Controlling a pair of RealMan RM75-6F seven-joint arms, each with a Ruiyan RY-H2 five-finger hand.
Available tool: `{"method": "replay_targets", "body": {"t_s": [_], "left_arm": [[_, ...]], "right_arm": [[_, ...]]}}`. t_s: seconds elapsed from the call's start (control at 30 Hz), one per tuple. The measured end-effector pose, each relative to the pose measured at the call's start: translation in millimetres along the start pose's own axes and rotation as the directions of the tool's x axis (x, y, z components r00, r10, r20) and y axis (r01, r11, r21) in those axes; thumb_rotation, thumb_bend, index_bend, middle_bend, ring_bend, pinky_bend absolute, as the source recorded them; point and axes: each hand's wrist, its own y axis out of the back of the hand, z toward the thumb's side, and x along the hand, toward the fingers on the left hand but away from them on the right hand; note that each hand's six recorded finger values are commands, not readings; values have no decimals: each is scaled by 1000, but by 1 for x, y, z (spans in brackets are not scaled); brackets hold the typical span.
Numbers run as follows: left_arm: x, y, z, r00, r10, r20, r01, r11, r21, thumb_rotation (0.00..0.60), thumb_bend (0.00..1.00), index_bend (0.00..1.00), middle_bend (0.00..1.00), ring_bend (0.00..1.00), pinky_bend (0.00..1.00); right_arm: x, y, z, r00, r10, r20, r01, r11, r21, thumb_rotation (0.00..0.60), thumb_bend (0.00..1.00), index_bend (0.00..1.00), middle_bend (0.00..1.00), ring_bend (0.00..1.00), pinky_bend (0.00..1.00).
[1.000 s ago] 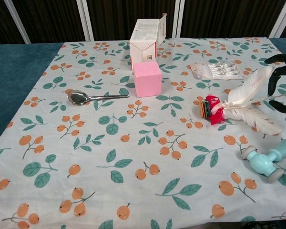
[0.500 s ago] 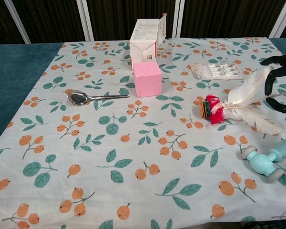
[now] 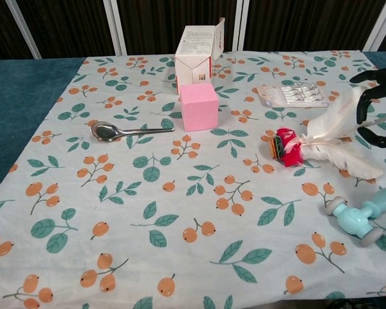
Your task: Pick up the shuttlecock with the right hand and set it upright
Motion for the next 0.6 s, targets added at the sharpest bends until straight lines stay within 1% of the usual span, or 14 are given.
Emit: {"method": "replay_targets", "body": {"t_s": [0.13, 0.33, 0.6], "left_arm": [[0, 0, 0, 1000, 0, 0, 0, 1000, -1, 600, 388, 59, 77, 0, 0], [0, 0, 0, 1000, 0, 1, 0, 1000, -1, 600, 388, 60, 77, 0, 0], [0, 0, 0, 1000, 0, 0, 0, 1000, -1, 600, 388, 60, 77, 0, 0]], "right_arm": [[-5, 6, 9, 1000, -10, -29, 10, 1000, 14, 600, 356, 603, 92, 39, 137], [-15, 15, 33, 996, -13, -92, 18, 999, 51, 600, 356, 602, 95, 39, 136], [-31, 22, 72, 982, 4, -188, 20, 992, 127, 600, 357, 603, 95, 39, 137]]}}
